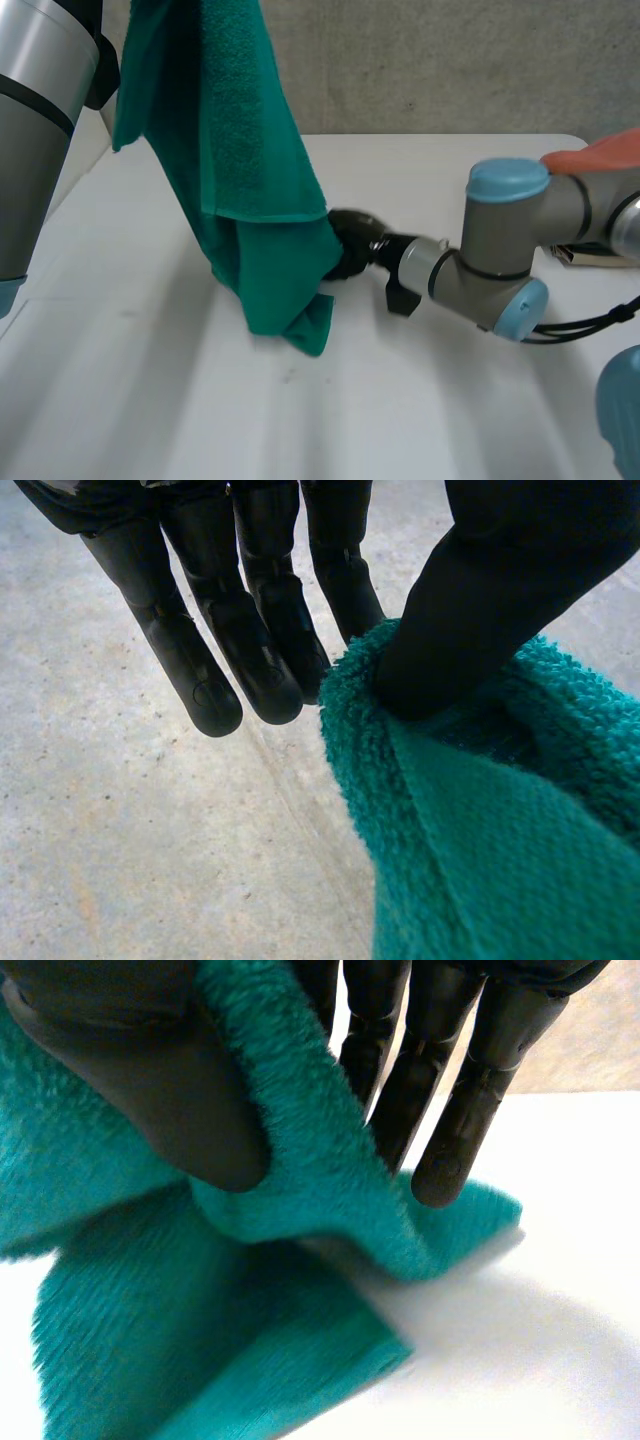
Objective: Fold the laundry.
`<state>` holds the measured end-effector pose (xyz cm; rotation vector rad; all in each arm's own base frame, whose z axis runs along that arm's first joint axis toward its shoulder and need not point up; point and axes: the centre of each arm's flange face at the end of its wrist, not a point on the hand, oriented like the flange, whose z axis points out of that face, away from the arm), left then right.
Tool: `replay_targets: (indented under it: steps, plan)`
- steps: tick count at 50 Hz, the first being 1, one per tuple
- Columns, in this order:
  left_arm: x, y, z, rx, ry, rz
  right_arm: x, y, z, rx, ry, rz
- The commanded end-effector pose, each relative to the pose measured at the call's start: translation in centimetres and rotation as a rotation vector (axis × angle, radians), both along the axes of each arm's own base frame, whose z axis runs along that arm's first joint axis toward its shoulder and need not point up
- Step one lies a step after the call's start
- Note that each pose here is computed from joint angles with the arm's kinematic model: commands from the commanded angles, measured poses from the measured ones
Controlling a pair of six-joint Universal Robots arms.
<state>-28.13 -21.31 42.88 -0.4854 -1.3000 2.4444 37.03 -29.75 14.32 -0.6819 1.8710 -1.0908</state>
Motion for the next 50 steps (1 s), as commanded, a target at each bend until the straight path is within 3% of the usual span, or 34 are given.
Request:
replay_targets:
  steps: [1, 4, 10, 13, 19, 27, 37, 44, 50]
  plan:
    - [0.2, -2.2, -1.7, 0.049, -0.013, 0.033, -4.3, -4.8, 7.7, -0.318, 0.022, -0.319]
    - [0.6, -4.0, -3.3, 0.090, -0.036, 0.069, -6.4, -5.0, 10.0, -0.446, 0.093, -0.354]
    - [2.5, -10.0, -9.7, 0.266, -0.088, 0.170, -8.5, -1.7, 12.9, -0.682, 0.287, -0.327]
    - [2.7, -12.1, -13.6, 0.360, -0.117, 0.188, -8.8, 0.3, 11.4, -0.701, 0.381, -0.279]
    - [2.1, -14.4, -20.3, 0.498, -0.182, 0.193, -8.0, 6.4, 10.1, -0.715, 0.441, -0.166]
    - [1.4, -16.7, -25.9, 0.587, -0.221, 0.204, -4.9, 13.0, 2.7, -0.592, 0.558, 0.073]
    - [-0.5, -14.2, -26.3, 0.606, -0.261, 0.146, -5.7, 9.9, 2.4, -0.585, 0.646, -0.098]
    - [0.6, -10.4, -21.0, 0.531, -0.232, 0.130, -9.0, 7.5, 6.2, -0.578, 0.596, -0.272]
    - [2.0, -6.0, -20.6, 0.557, -0.269, 0.114, -12.1, 5.8, 7.1, -0.471, 0.559, -0.389]
